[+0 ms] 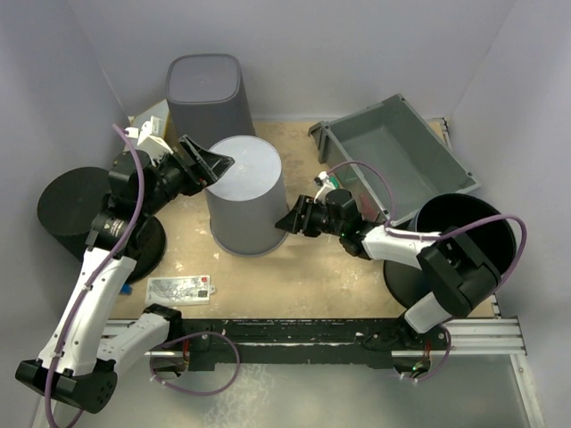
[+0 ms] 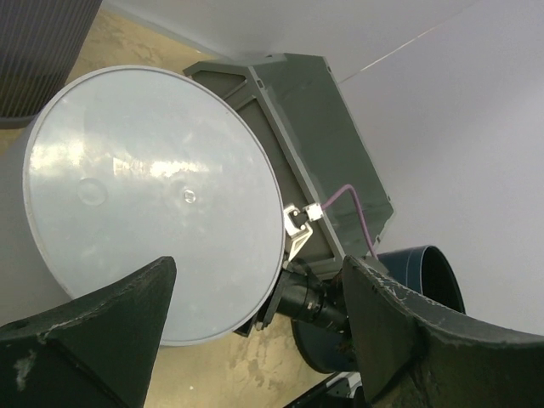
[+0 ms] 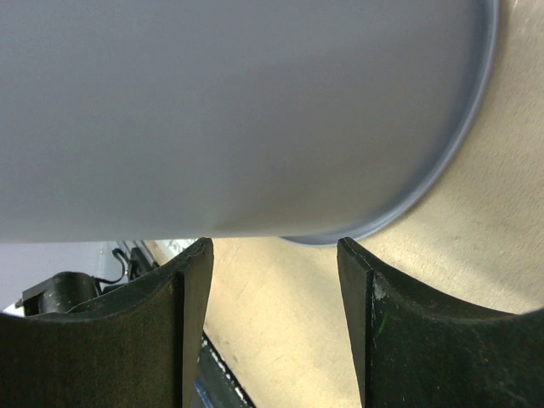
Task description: Turn the large container upside down
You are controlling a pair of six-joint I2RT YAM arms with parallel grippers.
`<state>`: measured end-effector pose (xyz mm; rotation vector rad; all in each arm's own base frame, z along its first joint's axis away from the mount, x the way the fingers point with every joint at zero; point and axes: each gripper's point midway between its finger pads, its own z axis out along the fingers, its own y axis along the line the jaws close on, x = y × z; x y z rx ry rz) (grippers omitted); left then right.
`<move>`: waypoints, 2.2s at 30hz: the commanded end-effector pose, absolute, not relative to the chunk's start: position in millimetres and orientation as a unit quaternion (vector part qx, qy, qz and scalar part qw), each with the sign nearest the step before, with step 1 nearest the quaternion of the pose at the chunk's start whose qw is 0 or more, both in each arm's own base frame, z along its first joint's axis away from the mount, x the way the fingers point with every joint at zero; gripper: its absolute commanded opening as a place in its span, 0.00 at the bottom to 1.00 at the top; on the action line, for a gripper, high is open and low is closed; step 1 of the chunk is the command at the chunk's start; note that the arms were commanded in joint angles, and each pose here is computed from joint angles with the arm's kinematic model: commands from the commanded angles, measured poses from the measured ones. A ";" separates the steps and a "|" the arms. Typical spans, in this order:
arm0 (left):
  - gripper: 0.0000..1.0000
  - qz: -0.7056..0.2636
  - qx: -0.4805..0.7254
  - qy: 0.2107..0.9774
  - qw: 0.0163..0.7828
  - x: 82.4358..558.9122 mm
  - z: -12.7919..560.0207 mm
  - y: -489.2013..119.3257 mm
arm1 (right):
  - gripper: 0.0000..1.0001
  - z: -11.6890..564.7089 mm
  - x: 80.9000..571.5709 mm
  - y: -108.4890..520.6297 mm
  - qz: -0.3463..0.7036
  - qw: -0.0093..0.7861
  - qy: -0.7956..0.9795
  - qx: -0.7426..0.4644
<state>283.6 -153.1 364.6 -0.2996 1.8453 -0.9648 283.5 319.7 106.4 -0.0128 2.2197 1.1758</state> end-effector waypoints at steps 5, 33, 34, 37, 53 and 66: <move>0.77 -0.371 -0.079 0.742 0.554 266.8 403.3 -140.5 | 0.66 143.9 309.0 396.3 0.483 0.337 0.805 -0.069; 0.77 -0.365 -0.058 0.751 0.548 251.7 393.2 -139.5 | 0.70 164.5 355.5 395.1 0.451 0.379 0.805 -0.069; 0.77 -0.365 -0.058 0.751 0.547 252.0 392.8 -139.7 | 0.70 168.2 349.0 408.9 0.461 0.373 0.801 -0.085; 0.77 -0.367 -0.058 0.752 0.545 252.1 392.4 -140.6 | 0.69 176.0 342.0 425.4 0.475 0.361 0.795 -0.108; 0.77 -0.360 -0.033 0.761 0.539 275.1 396.8 -155.0 | 0.89 305.8 371.9 183.9 0.116 0.606 0.785 -0.056; 0.77 -0.326 0.101 0.782 0.521 272.1 369.6 -295.8 | 0.94 337.0 269.7 28.6 -0.112 0.583 0.800 0.083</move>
